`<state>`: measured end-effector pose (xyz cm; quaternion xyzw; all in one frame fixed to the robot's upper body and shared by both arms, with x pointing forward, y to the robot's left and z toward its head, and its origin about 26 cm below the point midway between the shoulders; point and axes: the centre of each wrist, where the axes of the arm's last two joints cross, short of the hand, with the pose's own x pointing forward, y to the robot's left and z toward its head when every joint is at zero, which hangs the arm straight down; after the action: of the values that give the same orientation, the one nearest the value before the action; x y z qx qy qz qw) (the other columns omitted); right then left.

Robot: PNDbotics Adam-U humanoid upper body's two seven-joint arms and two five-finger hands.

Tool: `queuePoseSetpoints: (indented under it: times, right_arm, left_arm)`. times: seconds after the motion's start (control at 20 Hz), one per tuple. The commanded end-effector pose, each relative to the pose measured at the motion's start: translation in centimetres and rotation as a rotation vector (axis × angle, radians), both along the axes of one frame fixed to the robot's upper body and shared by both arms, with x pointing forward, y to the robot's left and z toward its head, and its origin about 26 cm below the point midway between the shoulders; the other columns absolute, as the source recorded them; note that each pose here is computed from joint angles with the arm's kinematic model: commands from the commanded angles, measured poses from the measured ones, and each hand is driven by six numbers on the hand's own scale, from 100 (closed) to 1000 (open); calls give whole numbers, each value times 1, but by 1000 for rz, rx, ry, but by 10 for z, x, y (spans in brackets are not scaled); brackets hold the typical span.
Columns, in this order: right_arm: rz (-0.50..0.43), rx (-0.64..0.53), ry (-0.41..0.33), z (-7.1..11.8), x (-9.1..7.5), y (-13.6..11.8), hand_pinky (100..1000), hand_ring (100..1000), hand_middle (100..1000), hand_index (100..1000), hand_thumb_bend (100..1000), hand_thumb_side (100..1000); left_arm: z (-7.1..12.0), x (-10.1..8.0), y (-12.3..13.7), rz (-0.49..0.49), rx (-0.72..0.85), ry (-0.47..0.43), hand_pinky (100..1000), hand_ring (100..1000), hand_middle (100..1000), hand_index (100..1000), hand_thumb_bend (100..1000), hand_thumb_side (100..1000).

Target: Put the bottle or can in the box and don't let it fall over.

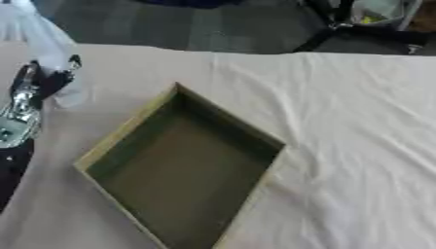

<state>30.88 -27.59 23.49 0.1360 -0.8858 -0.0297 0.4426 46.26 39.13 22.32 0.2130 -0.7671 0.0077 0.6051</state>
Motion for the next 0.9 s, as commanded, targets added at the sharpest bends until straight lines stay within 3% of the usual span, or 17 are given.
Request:
queuePoseSetpoints:
  times: [0.05, 0.3, 0.5, 0.75, 0.9]
  right_arm:
    - [0, -17, -28, 9, -4, -1, 1000, 1000, 891, 1000, 100, 536]
    - [-3, -14, -21, 9, -5, -2, 1000, 1000, 892, 1000, 100, 536]
    - [-4, -19, -19, 9, -5, -3, 1000, 1000, 891, 1000, 100, 534]
    - [-12, -20, -18, 10, -5, -6, 1000, 1000, 891, 1000, 100, 534]
    - [-18, -19, -18, 10, -6, -7, 1000, 1000, 891, 1000, 100, 534]
  left_arm:
    - [16, -1, 0, -50, 8, -30, 1000, 593, 478, 189, 100, 603]
    - [25, -3, -3, -163, 55, -82, 1000, 580, 431, 155, 100, 672]
    - [52, -10, -16, -247, 92, -204, 960, 576, 412, 146, 100, 672]
    - [100, -37, -58, -458, 145, -381, 979, 576, 402, 145, 100, 672]
    - [109, -57, -86, -612, 164, -427, 992, 578, 401, 147, 100, 672]
